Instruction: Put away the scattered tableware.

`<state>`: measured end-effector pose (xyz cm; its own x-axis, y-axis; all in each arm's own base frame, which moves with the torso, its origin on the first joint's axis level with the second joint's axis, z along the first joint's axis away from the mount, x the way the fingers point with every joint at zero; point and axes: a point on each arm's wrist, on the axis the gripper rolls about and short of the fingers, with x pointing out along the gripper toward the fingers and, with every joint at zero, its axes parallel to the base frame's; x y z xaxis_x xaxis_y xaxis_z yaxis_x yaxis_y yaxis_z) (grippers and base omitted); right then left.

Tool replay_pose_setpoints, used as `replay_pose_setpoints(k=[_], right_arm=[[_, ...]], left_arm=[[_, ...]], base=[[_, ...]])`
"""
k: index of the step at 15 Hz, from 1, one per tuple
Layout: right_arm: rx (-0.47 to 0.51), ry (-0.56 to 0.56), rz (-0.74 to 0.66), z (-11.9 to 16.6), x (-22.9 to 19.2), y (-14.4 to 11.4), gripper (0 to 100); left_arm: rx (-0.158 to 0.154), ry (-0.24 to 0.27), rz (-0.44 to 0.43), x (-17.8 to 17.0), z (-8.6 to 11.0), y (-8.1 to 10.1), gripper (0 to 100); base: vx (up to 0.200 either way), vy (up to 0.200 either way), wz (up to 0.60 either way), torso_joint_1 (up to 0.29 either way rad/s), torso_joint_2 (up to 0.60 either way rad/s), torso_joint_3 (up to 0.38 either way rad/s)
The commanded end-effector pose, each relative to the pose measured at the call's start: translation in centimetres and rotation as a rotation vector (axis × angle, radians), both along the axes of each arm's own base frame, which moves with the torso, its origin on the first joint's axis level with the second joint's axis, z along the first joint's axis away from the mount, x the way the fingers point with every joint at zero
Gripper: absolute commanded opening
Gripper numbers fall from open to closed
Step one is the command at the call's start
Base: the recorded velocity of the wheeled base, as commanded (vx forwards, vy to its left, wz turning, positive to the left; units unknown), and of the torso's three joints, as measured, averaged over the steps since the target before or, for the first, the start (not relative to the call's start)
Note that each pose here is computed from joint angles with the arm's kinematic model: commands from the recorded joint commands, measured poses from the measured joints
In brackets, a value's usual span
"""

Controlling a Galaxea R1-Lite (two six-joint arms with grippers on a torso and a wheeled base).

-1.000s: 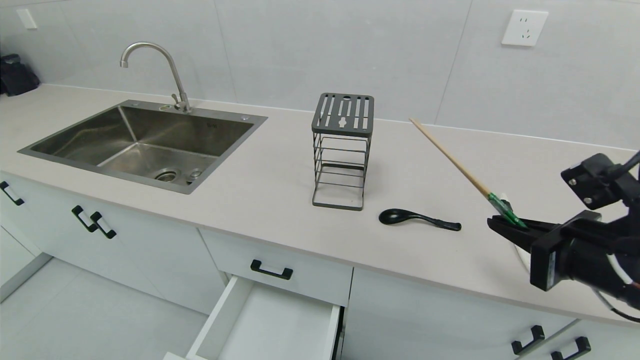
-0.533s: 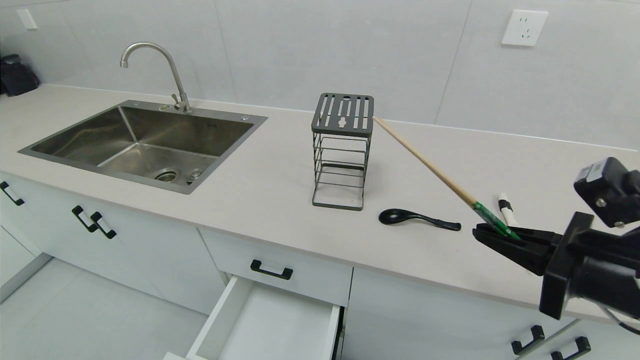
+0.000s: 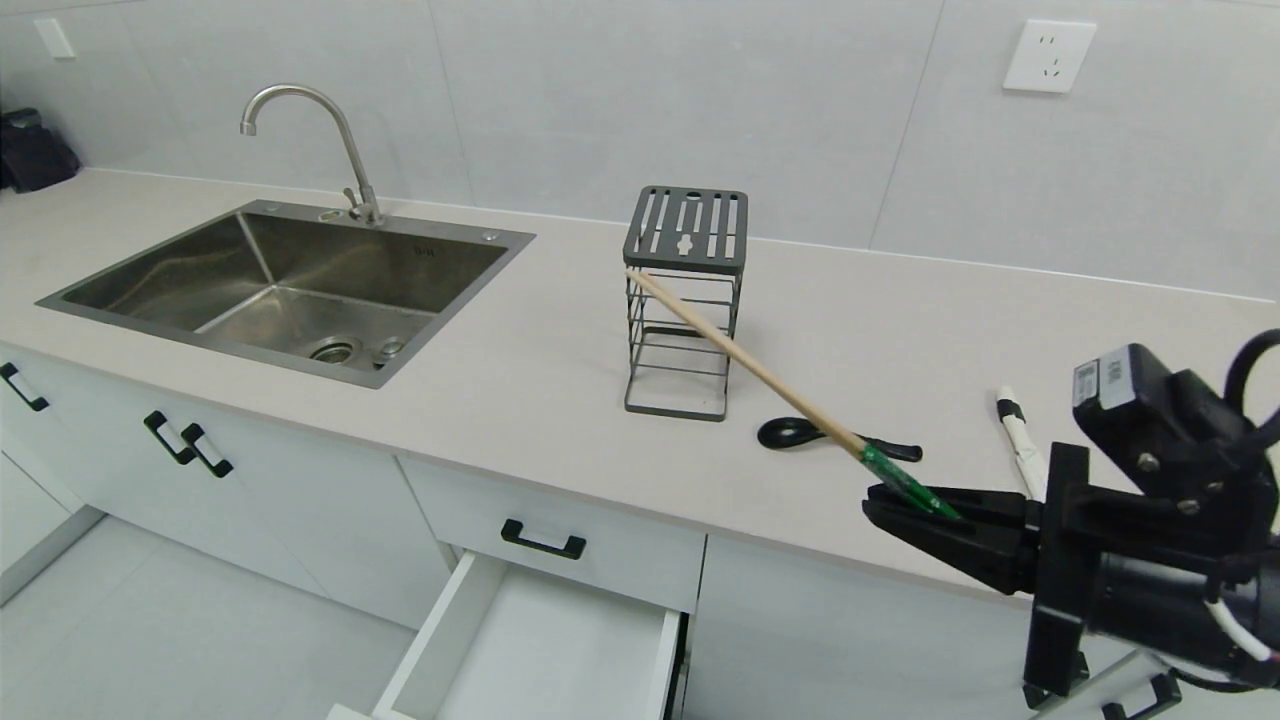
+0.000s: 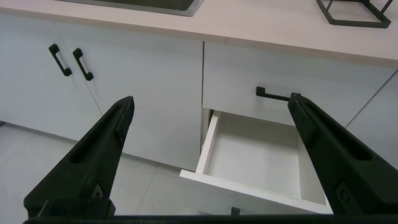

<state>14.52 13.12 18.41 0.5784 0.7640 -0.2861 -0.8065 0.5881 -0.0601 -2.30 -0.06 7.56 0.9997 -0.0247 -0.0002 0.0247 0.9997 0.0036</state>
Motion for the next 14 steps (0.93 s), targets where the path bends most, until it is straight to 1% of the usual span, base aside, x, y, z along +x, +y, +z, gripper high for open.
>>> replay_pose_setpoints(k=[1,3,7,9,14], right_arm=[[-0.033,0.042,0.061,-1.2,0.2,1.5,0],[-0.053,0.063,0.092,-1.8,0.2,2.3,0],[-0.078,0.084,0.152,-2.4,0.6,4.9,0],[-0.100,0.086,0.158,-2.8,0.8,6.3,0],[-0.134,0.090,0.163,-3.4,1.1,8.6,0]], left_arm=[[-0.001,0.001,0.000,0.0,0.0,0.0,100],[0.001,0.001,0.000,0.0,0.0,0.0,100],[-0.001,0.001,0.000,0.0,0.0,0.0,100],[-0.001,0.001,0.000,0.0,0.0,0.0,100],[-0.001,0.001,0.000,0.0,0.0,0.0,100]], base=[[0.000,0.000,0.00,0.000,0.00,0.000],[0.000,0.000,0.00,0.000,0.00,0.000],[0.000,0.000,0.00,0.000,0.00,0.000],[0.000,0.000,0.00,0.000,0.00,0.000],[0.000,0.000,0.00,0.000,0.00,0.000]])
